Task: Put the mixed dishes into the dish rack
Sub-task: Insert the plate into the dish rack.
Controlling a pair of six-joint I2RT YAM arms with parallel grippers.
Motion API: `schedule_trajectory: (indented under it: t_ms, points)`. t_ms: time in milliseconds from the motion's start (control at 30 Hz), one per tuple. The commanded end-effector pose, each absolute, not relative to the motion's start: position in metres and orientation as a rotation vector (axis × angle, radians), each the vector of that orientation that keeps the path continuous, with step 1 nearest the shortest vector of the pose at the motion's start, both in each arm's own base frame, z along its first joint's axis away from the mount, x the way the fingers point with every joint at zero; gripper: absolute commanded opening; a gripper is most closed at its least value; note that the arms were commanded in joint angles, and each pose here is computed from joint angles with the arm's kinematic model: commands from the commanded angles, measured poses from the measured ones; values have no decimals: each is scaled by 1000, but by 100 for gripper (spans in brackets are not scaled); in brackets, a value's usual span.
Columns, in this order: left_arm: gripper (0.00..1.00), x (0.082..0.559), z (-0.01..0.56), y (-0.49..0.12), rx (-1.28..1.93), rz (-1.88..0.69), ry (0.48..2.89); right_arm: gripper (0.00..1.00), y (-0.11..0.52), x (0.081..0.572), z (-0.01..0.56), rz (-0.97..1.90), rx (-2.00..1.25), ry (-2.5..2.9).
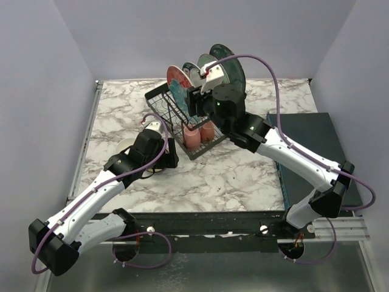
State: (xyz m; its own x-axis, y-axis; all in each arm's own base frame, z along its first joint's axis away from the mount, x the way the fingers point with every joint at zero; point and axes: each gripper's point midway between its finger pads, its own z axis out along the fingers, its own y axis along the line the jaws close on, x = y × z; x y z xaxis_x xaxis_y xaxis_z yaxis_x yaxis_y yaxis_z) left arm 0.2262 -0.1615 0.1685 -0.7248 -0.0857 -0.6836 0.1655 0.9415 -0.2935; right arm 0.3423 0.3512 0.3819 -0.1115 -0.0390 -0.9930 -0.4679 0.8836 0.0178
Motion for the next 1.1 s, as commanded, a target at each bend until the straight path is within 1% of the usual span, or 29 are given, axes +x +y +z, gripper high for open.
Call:
schedule_trajectory:
  t_ms: [0, 233, 600, 1067]
  points:
    - [85, 225, 164, -151, 29, -387, 2350, 62, 346, 320, 410, 523, -376, 1637]
    - [99, 227, 165, -147, 13, -365, 2338, 62, 331, 299, 405, 598, -355, 1665]
    - [99, 233, 167, -137, -16, -306, 2322, 62, 288, 268, 377, 622, -283, 1728]
    - [99, 246, 170, -128, -78, -224, 2325, 61, 262, 234, 290, 692, -187, 1912]
